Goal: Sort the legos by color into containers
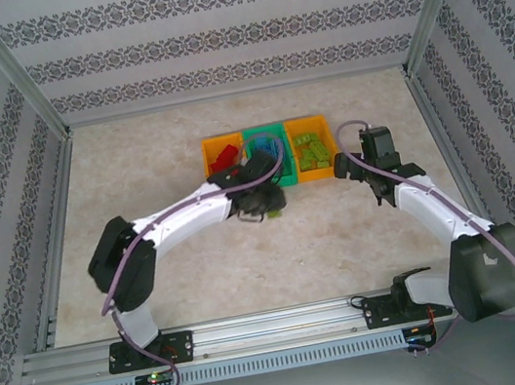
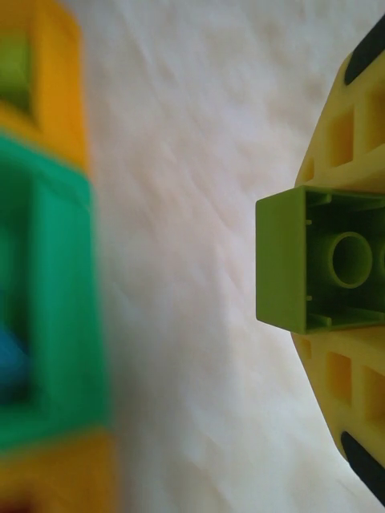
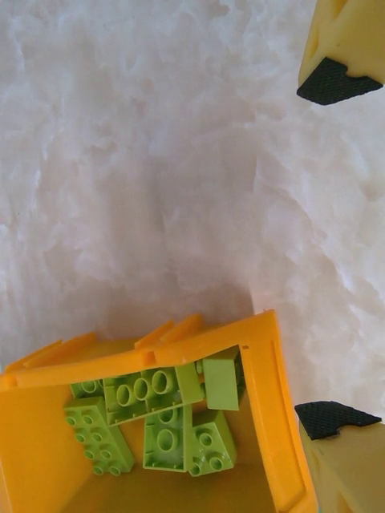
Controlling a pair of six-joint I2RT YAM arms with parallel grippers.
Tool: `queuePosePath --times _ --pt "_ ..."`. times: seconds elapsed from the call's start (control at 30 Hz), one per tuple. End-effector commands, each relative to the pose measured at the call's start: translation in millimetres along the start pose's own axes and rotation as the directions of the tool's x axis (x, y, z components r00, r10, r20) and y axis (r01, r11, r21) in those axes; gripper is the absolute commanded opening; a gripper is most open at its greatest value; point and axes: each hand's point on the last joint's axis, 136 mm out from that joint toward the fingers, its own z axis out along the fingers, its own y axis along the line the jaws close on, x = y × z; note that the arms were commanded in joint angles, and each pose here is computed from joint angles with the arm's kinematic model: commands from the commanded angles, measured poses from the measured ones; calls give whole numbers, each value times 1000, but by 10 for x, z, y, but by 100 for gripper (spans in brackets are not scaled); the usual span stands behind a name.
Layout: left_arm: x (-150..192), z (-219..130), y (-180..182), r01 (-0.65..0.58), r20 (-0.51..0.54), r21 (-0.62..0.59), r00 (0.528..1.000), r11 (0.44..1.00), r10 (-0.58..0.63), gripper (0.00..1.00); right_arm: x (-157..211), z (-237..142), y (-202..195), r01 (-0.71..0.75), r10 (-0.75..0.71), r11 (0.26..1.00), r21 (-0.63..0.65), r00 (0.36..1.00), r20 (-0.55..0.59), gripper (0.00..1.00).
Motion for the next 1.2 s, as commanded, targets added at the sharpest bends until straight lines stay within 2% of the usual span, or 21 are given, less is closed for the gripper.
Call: queuePosePath --times 0.0,0.27,0.63,0.67,0.83,0.97,1.07,1.17 --pt "-335 64 -336 -160 47 59 986 985 157 34 -29 -61 -80 7 -9 1000 24 999 51 98" --pt "-974 374 -756 -206 83 163 977 965 195 32 44 -135 -179 -8 5 999 41 997 82 98" --pt "-1511 656 -809 -147 164 251 980 957 108 38 71 -159 -173 -15 13 1000 20 996 90 98" --pt "-1532 682 -805 -146 170 253 980 956 105 41 70 -156 -163 -15 13 1000 15 996 89 98" --pt "-1518 767 -790 -138 143 261 984 955 103 74 62 -141 -156 -11 10 1000 12 996 90 98" --pt "-1497 666 -760 -140 137 245 984 959 109 100 14 -145 -123 23 -22 1000 -7 990 136 98" --pt "-1523 439 -711 -164 178 216 976 963 126 100 -94 -184 -106 76 -72 997 -8 975 211 98" --pt "-1552 123 -532 -209 273 135 947 968 167 100 -227 -241 -148 123 -126 992 30 935 330 98"
